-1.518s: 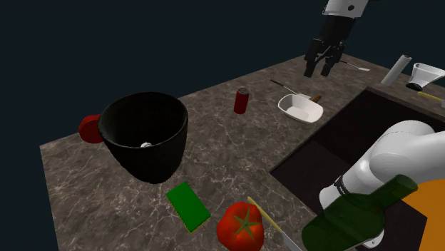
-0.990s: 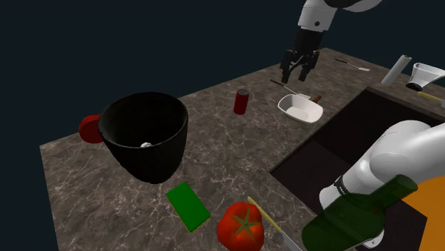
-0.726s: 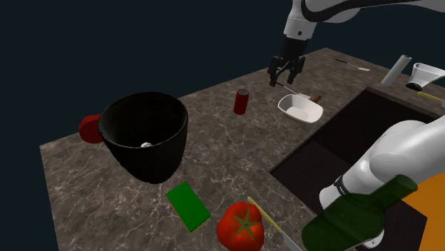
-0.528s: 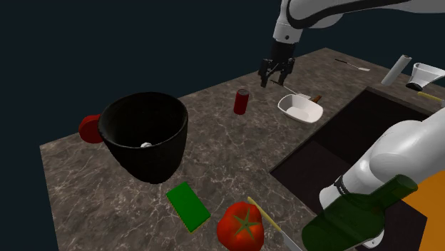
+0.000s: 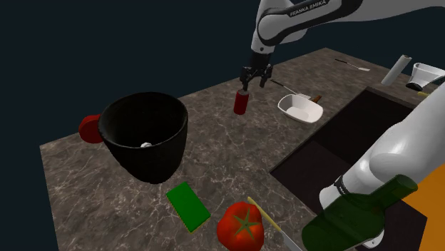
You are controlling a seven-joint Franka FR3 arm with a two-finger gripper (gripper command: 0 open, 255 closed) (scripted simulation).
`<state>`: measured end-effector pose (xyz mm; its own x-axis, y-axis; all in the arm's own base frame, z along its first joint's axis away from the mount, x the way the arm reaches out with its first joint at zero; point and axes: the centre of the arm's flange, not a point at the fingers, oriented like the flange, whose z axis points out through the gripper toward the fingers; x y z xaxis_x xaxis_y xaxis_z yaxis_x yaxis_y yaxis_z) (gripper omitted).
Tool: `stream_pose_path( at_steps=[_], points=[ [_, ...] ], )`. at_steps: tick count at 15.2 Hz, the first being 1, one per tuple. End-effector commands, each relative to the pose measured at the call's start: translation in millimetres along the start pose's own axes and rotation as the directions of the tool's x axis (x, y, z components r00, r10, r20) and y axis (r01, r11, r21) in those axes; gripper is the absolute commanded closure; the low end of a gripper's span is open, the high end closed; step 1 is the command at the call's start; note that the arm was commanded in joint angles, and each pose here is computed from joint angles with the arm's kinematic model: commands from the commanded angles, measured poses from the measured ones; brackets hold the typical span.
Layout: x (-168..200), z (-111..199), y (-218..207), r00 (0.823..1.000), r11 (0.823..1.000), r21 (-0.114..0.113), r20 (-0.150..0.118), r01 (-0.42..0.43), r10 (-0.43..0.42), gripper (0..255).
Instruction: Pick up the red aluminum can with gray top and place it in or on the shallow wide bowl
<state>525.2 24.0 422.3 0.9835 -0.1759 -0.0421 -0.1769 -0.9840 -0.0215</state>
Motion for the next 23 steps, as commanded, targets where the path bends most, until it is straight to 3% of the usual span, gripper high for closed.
stream_pose_path(
  at_steps=[1, 5, 12, 20, 21, 23],
  points=[
    [19.8, 15.3, -5.7, 1.0, 1.0, -0.011, -0.01, -0.004, 0.004, 0],
    [55.4, 38.1, -12.6, 1.0, 1.0, -0.029, -0.025, -0.01, 0.01, 0],
    [56.4, 78.1, -11.4, 1.0, 1.0, -0.029, -0.025, -0.01, 0.01, 0],
    [56.3, 78.0, -11.4, 1.0, 1.0, -0.029, -0.025, -0.01, 0.01, 0],
    [56.3, 78.0, -11.4, 1.0, 1.0, -0.029, -0.025, -0.01, 0.01, 255],
    [56.3, 78.0, -11.4, 1.0, 1.0, -0.029, -0.025, -0.01, 0.01, 255]
  ],
)
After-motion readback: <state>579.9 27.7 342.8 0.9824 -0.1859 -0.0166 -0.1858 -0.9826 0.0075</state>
